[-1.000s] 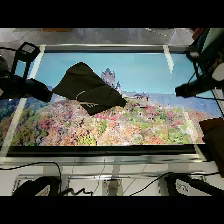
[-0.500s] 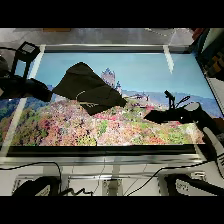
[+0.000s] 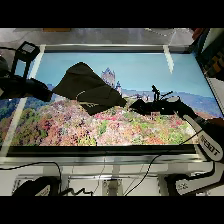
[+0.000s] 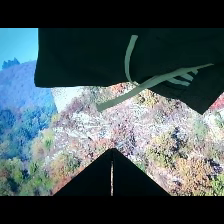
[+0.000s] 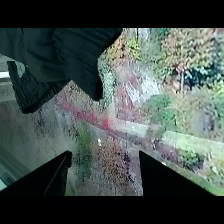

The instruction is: Fold the clothes and pants, and hang the long-sleeved shirts on hangers.

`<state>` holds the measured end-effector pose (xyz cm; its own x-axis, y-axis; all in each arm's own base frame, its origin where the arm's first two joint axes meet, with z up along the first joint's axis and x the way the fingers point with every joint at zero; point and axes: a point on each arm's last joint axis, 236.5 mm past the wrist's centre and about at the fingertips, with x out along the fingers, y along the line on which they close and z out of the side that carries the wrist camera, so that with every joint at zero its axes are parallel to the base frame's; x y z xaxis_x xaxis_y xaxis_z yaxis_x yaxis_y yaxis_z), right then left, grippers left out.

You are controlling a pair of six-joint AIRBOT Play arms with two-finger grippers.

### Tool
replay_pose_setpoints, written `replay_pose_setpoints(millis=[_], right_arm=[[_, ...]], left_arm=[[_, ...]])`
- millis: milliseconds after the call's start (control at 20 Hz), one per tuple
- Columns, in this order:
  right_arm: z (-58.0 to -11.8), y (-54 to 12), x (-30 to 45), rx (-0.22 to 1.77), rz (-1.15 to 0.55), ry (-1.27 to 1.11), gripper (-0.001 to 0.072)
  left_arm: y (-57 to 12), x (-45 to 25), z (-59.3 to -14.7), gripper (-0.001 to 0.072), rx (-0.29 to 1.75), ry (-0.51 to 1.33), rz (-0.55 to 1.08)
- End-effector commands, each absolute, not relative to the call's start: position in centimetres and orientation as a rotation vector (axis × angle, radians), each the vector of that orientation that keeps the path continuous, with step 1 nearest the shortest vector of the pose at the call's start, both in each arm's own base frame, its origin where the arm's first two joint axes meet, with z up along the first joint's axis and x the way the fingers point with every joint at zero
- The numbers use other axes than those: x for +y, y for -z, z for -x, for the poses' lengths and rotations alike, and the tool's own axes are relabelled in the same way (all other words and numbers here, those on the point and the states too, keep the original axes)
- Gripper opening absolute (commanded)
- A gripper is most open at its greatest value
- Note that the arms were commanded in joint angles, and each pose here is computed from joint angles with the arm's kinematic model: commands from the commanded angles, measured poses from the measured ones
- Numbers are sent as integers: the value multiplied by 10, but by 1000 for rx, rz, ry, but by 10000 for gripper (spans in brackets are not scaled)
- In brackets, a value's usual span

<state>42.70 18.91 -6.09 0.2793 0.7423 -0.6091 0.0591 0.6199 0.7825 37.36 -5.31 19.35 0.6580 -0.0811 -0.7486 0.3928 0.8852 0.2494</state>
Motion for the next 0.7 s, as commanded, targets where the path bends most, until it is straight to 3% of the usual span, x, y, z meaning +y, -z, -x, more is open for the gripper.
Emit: replay_pose_setpoints(millis=[0, 300, 650], right_arm=[[-447, 72, 199, 1245, -833, -567, 492], [-455, 93, 215, 1324, -847, -627, 490], [-479, 100, 233, 1236, -797, -553, 487]], left_arm=[[-193, -53, -374, 3, 813, 277, -414], [-180, -54, -380, 3, 850, 283, -414], [-155, -62, -389, 3, 909, 315, -393]])
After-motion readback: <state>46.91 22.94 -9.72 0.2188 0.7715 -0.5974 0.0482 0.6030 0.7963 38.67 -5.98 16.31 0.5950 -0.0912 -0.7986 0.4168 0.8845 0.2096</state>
